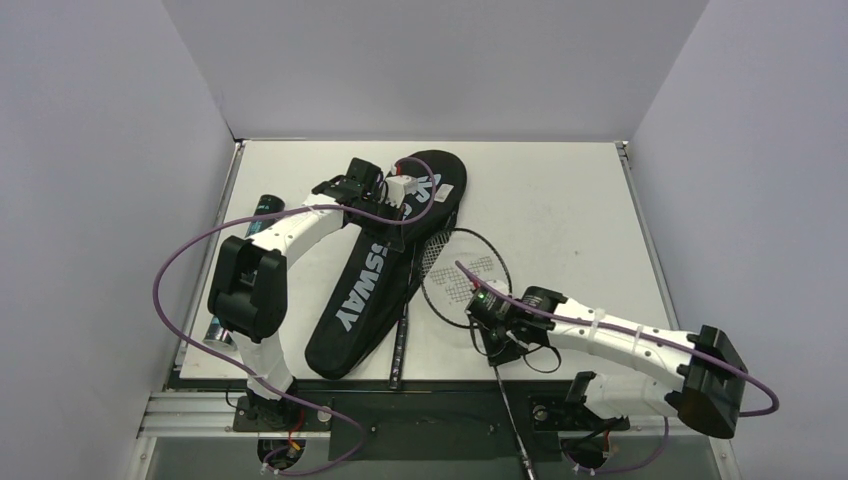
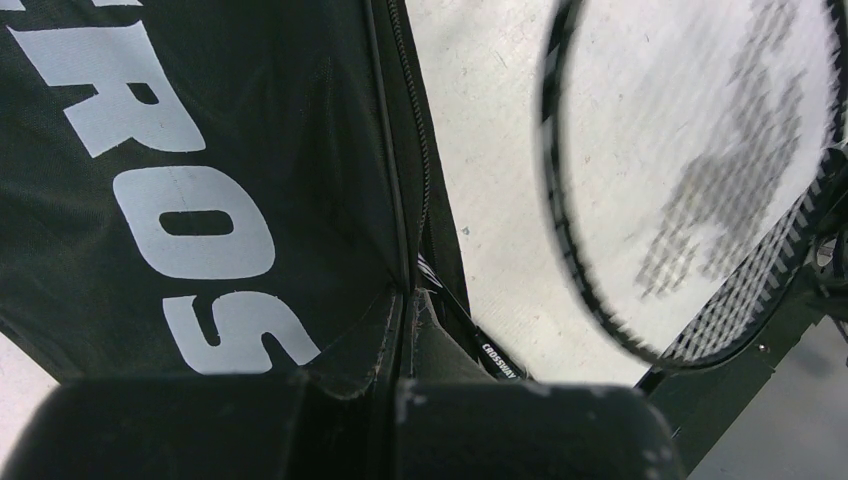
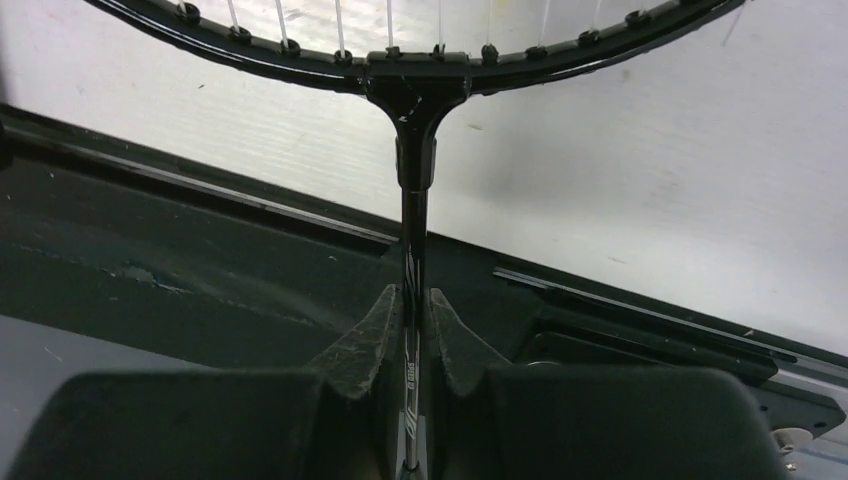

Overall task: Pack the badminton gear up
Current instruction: Place the racket in the racket bag.

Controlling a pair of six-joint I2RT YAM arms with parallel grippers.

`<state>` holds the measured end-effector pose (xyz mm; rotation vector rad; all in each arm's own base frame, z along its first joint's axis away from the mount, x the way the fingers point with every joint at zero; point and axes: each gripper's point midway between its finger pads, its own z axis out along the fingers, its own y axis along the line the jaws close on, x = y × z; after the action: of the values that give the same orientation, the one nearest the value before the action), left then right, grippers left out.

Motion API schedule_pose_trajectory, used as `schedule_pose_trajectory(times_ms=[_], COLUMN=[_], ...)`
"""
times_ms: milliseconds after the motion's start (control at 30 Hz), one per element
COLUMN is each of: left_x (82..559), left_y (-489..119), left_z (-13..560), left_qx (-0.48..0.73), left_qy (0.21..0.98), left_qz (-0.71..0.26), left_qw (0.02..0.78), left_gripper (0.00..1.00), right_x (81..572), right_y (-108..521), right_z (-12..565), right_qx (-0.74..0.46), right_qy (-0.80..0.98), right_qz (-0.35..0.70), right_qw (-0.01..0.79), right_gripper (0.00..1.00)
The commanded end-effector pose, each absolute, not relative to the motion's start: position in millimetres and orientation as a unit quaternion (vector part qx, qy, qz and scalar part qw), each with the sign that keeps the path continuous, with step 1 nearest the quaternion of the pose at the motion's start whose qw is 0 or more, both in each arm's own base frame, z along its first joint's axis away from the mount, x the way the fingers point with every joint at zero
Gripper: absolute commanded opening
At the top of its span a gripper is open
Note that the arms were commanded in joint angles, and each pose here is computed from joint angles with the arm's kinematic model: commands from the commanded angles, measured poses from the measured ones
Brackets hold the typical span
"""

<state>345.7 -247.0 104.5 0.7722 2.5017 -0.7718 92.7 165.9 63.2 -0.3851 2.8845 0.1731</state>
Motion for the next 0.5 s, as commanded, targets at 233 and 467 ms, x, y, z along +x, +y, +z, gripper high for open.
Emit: schedule_pose_trajectory(times_ms=[233, 467], left_x=[361.2, 358.4], left_y=[-257.2, -257.7], left_z=[137.3, 138.4], left_qx=[0.282, 0.284], left_qy=[0.878, 0.877], left_qz=[-0.298, -0.303], left_qw=[0.246, 0.243], left_gripper=[0.0, 0.0], right_x=[101.6, 121.0], right_y=[204.4, 234.7], right_z=[52.7, 41.0], right_qx=[-0.198, -0.224], right_qy=[0.976, 0.972], right_qz=[0.048, 0.043], right_qw=[0.076, 0.059], right_gripper=[0.0, 0.0])
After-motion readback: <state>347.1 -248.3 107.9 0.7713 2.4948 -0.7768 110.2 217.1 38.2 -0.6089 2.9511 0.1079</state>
